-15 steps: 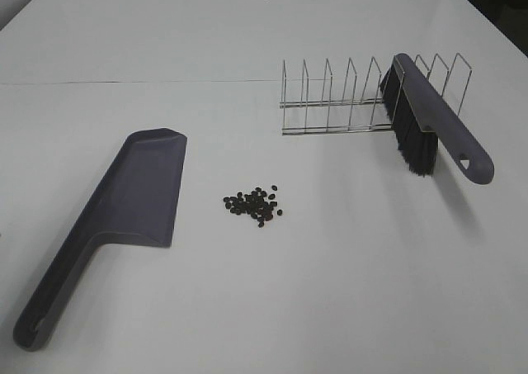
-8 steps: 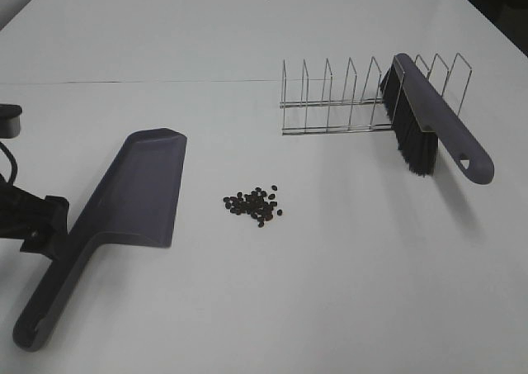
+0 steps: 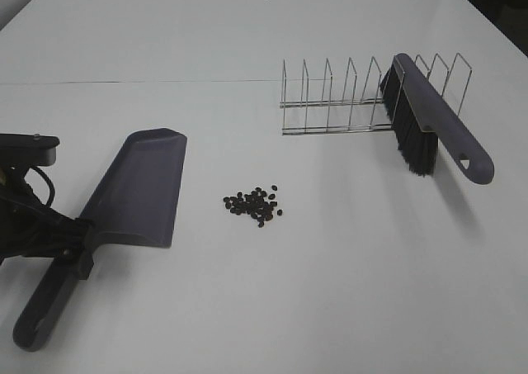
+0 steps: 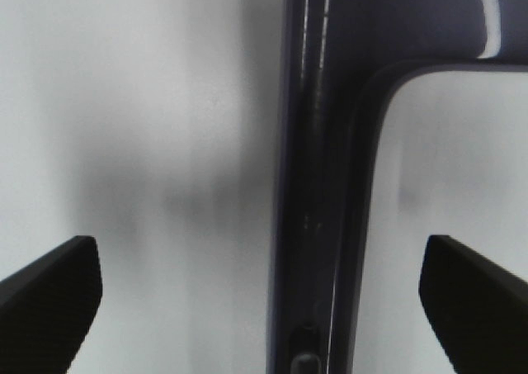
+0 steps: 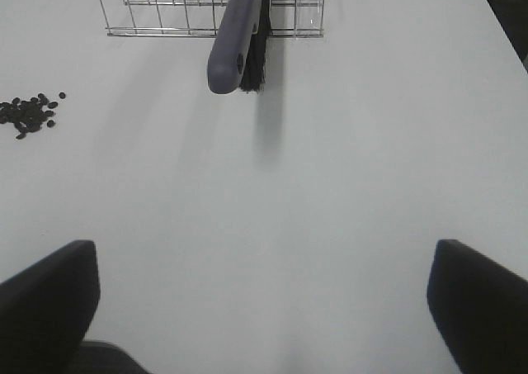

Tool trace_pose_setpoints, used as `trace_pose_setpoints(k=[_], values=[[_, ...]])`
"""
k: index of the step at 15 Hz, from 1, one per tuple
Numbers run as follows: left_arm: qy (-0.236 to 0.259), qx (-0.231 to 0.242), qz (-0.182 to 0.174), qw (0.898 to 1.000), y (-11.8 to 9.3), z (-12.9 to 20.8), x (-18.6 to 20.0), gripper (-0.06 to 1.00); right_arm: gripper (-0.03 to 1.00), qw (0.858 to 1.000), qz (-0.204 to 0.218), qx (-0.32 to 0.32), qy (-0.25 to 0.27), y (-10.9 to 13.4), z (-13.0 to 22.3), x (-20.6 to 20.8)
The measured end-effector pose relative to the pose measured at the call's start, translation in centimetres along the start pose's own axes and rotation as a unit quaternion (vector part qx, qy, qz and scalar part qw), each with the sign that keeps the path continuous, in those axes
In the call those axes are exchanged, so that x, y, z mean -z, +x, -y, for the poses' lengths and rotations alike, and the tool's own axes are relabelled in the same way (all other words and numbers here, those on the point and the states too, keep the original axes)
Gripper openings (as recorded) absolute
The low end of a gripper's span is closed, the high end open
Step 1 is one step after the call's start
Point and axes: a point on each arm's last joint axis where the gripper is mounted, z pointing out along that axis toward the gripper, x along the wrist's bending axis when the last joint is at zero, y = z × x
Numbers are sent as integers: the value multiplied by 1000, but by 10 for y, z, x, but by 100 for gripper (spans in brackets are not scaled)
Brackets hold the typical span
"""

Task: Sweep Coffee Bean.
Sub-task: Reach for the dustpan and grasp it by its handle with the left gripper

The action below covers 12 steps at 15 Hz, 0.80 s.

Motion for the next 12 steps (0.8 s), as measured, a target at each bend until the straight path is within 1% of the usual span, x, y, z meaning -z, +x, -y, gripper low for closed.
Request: trace_pose_setpoints(k=[5,6,7,9,11,12], values=[[3,-6,1,1000,-9,-12,-10,90,98,1000,0,0,0,0,0,0],[9,-4,0,1000,-18,-17,-17,82,98,1000,0,0,0,0,0,0],[15,0,-1,1000,-20,-18,-22,77,98,1000,0,0,0,0,0,0],[27,6,-4,1000,-21,-18,-30,70,98,1000,0,0,0,0,0,0],[27,11,-3,1000,-23,-22,-30,65,98,1000,0,0,0,0,0,0],[26,11,-2,1000,-23,-24,-31,60,98,1000,0,0,0,0,0,0]])
